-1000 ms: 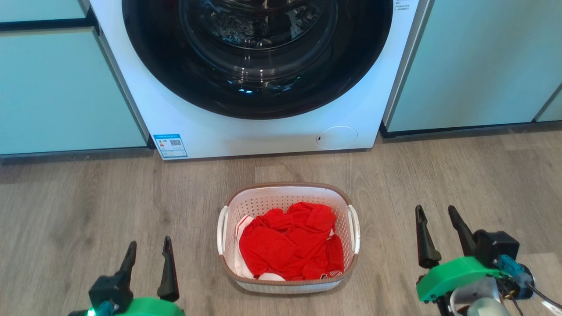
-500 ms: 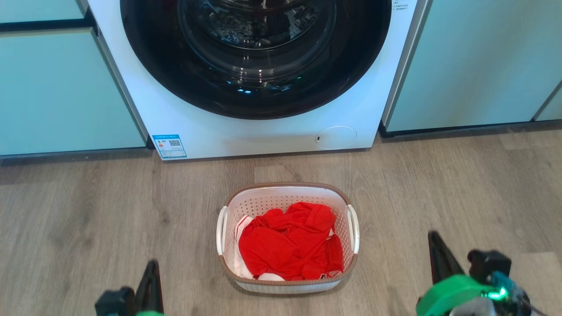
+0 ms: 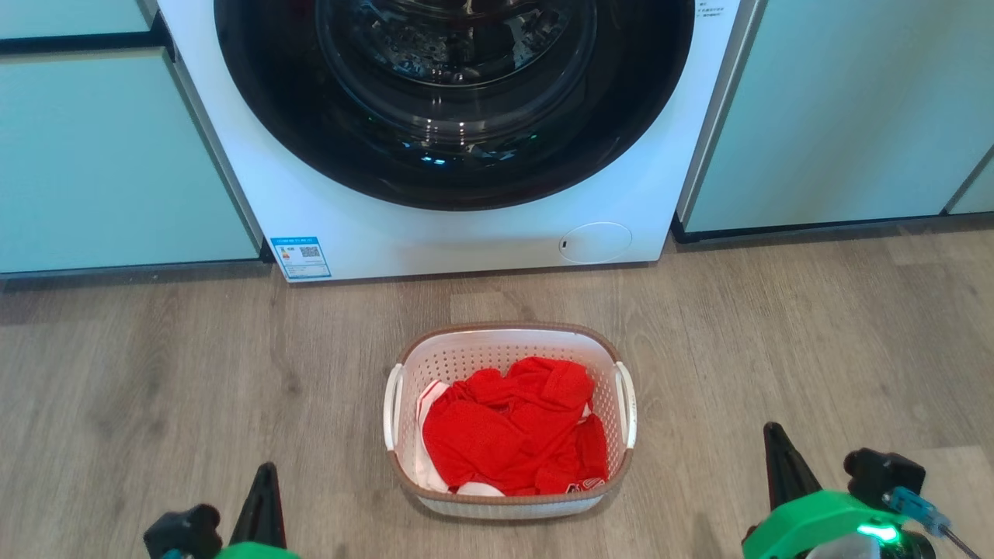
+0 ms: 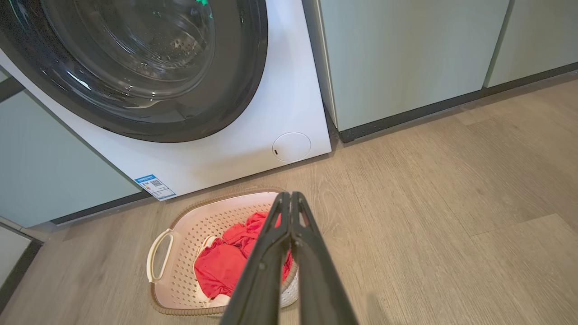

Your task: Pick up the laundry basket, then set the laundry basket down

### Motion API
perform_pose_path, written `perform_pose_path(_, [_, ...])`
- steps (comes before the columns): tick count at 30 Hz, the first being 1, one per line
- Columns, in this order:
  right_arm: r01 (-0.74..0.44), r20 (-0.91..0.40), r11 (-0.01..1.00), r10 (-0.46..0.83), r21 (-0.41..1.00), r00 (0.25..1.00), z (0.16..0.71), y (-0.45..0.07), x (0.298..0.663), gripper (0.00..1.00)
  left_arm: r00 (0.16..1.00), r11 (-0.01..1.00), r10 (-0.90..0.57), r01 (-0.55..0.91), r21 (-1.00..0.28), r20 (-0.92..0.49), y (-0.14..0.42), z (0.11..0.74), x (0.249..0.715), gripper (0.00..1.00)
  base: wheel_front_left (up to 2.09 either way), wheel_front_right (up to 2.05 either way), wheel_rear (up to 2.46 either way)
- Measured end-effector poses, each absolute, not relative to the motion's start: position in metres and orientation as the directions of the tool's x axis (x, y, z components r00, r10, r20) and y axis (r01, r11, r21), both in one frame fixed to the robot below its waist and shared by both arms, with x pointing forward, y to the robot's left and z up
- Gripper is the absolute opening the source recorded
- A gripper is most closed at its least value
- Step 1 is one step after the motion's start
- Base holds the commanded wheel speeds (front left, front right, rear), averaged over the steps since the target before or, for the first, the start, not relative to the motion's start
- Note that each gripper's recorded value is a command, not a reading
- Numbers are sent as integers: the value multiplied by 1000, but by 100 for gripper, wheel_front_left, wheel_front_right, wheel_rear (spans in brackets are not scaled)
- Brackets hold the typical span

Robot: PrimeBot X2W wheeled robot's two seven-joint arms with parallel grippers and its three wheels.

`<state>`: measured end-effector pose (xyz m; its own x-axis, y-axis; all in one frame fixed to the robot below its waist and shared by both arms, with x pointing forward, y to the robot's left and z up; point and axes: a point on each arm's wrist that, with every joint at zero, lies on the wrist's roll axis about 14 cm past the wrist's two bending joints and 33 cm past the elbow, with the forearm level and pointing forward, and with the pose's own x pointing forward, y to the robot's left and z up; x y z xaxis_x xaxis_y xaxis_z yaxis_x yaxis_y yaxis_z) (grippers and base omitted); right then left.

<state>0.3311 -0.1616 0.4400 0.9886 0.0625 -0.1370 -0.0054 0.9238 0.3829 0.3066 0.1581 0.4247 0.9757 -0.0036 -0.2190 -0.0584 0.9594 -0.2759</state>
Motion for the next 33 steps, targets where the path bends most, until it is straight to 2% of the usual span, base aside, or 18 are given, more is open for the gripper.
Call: perform_pose_path(33, [113, -165, 737, -1, 667, 986, 442, -177, 340, 0, 965, 786, 11, -170, -595, -262, 168, 426, 323, 0, 0, 0, 0])
